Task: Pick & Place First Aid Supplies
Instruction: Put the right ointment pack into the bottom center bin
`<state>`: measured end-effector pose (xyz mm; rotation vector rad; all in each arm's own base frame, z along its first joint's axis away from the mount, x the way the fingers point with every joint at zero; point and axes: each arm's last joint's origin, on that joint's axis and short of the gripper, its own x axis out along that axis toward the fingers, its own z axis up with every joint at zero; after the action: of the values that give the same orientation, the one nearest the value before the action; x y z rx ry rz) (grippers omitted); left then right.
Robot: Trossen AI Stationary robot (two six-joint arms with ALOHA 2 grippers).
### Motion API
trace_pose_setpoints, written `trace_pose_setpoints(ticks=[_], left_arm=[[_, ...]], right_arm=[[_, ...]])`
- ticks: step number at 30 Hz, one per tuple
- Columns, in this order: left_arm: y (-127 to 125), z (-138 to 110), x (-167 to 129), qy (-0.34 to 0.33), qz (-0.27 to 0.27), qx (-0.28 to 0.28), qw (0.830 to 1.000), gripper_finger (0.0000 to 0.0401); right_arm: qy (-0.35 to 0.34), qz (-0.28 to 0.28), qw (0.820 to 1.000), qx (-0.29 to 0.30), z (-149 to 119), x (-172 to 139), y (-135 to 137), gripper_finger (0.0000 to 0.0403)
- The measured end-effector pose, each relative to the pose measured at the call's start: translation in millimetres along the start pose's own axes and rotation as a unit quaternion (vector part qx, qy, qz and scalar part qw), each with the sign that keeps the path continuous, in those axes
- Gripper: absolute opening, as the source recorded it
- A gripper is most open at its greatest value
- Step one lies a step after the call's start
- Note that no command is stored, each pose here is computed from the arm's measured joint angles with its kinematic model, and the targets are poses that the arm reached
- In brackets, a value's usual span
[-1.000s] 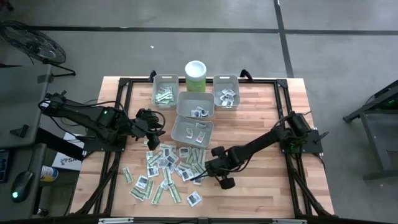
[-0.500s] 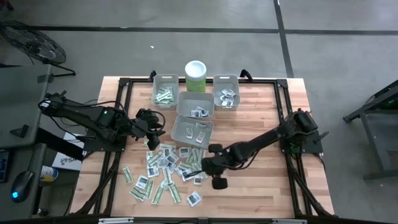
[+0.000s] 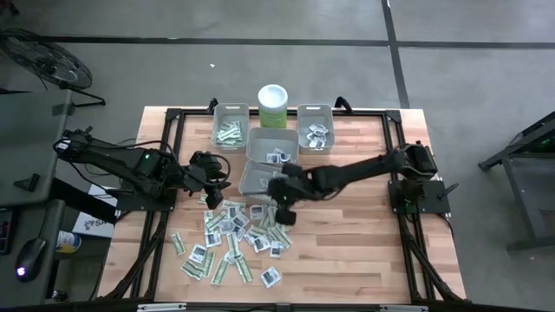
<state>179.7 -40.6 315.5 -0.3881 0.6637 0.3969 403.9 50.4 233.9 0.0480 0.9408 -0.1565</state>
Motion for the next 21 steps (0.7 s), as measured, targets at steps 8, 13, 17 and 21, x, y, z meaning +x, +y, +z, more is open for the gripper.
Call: trace_pose_setpoints(ticks=[8,13,17,21], left_arm=[[0.0,-0.1,0.0,0.000,0.000,-0.006,1.000,0.0147],[0.0,0.0,0.0,0.000,0.000,-0.009,1.000,0.0147],[0.0,0.0,0.0,-0.001,0.001,-0.009,1.000,0.0147],[0.2,0.1,0.0,-0.002,0.002,-0.010,1.000,0.0147]], right_arm=[[0.045,0.005,0.998,0.039,-0.1,6.4,-41.1,0.0008],[0.080,0.010,0.995,0.066,-4.6,7.2,-54.4,0.0006],[0.079,0.017,0.994,0.070,-4.0,7.5,-55.7,0.0024],[0.077,0.018,0.994,0.081,-3.7,7.5,-55.4,0.0066]])
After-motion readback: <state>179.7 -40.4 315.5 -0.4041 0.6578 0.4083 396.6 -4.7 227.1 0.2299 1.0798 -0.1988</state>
